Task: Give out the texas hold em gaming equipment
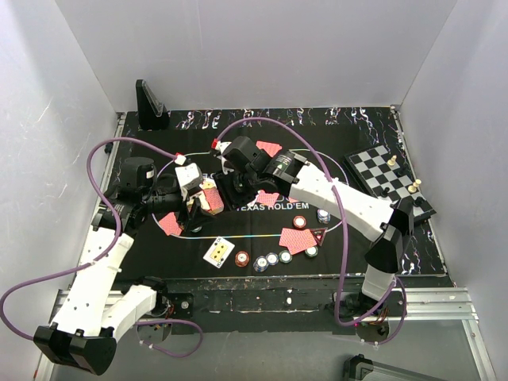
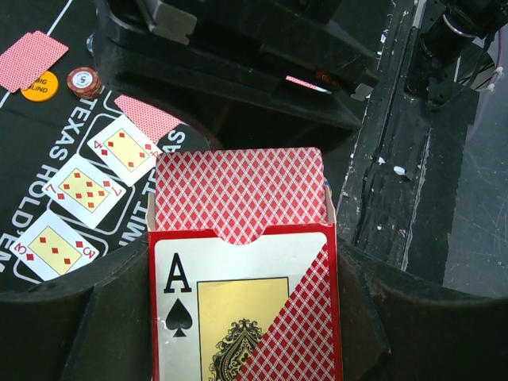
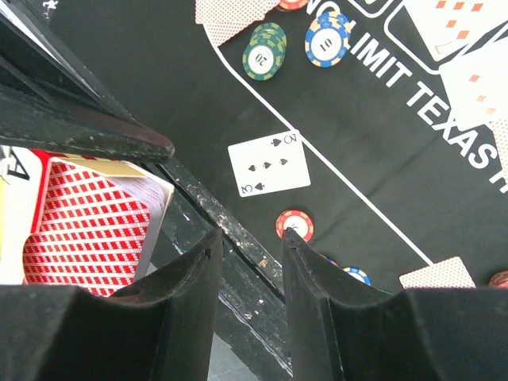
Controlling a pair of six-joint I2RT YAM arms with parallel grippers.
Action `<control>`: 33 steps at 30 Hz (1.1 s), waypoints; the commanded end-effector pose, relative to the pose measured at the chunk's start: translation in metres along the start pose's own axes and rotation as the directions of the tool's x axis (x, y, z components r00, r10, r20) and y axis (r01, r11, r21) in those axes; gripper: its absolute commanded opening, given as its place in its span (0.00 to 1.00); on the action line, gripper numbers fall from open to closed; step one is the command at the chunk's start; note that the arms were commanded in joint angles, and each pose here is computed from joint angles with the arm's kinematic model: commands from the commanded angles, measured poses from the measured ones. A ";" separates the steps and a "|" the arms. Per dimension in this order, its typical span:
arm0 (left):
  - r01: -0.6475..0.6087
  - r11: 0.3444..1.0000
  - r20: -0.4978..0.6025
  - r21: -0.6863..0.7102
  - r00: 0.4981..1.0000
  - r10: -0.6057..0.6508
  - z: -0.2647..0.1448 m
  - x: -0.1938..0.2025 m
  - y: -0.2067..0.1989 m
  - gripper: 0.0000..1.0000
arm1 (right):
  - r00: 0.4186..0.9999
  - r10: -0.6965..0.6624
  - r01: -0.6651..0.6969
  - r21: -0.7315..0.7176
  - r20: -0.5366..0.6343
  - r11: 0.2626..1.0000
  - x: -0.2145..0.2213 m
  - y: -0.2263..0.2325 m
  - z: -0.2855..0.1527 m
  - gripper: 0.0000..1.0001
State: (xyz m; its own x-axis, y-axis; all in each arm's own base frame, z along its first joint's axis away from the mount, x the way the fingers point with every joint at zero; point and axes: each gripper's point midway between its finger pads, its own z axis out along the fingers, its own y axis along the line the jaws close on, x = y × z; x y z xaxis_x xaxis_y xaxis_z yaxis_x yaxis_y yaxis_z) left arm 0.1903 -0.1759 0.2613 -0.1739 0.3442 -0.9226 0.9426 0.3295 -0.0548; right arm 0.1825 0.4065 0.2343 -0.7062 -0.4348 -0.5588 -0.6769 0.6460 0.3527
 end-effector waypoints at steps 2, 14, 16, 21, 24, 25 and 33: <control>-0.068 0.998 0.068 0.010 0.995 0.067 -0.005 -0.027 -0.002 0.00 | 0.996 -0.029 0.037 -0.110 0.079 0.993 -0.026 0.035 -0.005 0.43; -0.063 0.998 0.068 0.013 0.996 0.062 -0.005 -0.026 -0.004 0.00 | 0.992 -0.077 0.093 -0.162 0.103 0.982 -0.029 0.060 -0.005 0.41; -0.059 0.998 0.069 0.016 0.996 0.058 -0.004 -0.026 -0.003 0.00 | 0.993 -0.080 0.092 -0.148 0.090 0.985 -0.026 0.057 -0.004 0.41; -0.064 0.998 0.071 0.007 0.995 0.064 -0.005 -0.026 -0.004 0.00 | 0.996 -0.075 0.073 0.043 0.049 0.996 -0.012 0.010 -0.008 0.46; -0.073 0.997 0.073 0.000 0.995 0.073 -0.007 -0.025 -0.005 0.00 | 0.996 -0.019 0.009 0.103 0.090 0.995 -0.012 -0.024 -0.029 0.52; -0.080 0.997 0.075 -0.002 0.994 0.080 -0.007 -0.026 -0.006 0.00 | 0.994 0.008 -0.020 0.102 0.112 0.995 -0.013 -0.031 -0.036 0.55; -0.082 0.997 0.079 0.006 0.994 0.081 -0.008 -0.027 -0.008 0.00 | 0.935 0.253 -0.160 -0.341 0.250 0.926 -0.039 -0.008 -0.101 0.79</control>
State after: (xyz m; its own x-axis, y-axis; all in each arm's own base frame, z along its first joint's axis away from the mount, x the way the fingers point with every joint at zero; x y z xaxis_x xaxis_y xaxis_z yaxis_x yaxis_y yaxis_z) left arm 0.1879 -0.1759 0.2697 -0.1483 0.3306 -0.9320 0.9435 0.3298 -0.0331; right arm 0.2114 0.3352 0.2611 -0.7780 -0.2194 -0.5888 -0.5447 0.7026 0.4579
